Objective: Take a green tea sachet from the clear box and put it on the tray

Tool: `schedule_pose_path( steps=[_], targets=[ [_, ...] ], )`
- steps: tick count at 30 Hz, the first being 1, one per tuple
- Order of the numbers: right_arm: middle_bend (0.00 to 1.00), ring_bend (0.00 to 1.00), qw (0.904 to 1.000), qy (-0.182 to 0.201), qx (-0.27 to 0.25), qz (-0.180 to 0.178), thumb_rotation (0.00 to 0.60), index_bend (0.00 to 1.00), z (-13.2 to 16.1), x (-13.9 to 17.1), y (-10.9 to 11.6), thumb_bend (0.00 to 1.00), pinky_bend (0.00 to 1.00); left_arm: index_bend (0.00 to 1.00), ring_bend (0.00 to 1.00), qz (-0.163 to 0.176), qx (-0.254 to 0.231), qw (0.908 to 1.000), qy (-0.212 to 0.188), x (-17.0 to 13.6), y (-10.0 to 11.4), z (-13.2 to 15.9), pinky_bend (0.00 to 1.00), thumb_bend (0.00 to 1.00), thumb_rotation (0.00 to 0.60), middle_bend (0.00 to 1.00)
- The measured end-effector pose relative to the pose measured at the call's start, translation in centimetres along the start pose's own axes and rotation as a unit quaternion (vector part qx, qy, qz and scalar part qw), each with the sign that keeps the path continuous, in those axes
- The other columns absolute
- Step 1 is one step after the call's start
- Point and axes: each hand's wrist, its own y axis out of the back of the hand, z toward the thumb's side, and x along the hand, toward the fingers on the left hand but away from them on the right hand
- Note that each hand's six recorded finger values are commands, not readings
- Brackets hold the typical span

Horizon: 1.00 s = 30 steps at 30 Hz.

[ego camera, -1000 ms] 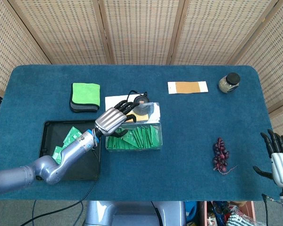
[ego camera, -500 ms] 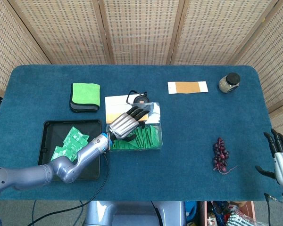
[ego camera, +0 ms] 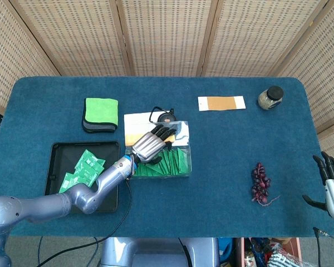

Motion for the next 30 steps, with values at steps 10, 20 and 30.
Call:
schedule_pose_path(
  steps=[10, 20, 30],
  targets=[
    [0.00, 0.00, 1.0000, -0.004, -0.001, 0.001, 0.600, 0.00, -0.2, -0.1, -0.1, 0.00, 0.00, 0.38, 0.00, -0.001, 0.012, 0.9999, -0.004, 0.3, -0.6, 0.2, 0.00, 0.40, 0.600, 0.00],
    [0.00, 0.00, 1.0000, -0.005, -0.004, 0.002, 0.600, 0.00, -0.2, -0.2, -0.1, 0.00, 0.00, 0.38, 0.00, 0.005, 0.025, 0.9996, -0.010, 0.7, -0.8, 0.7, 0.00, 0.40, 0.600, 0.00],
    [0.00, 0.00, 0.9999, -0.009, -0.005, 0.001, 0.600, 0.00, -0.4, -0.2, 0.0, 0.00, 0.00, 0.38, 0.00, 0.001, 0.063, 0.9978, -0.021, 1.2, -1.3, 1.4, 0.00, 0.40, 0.600, 0.00]
  ],
)
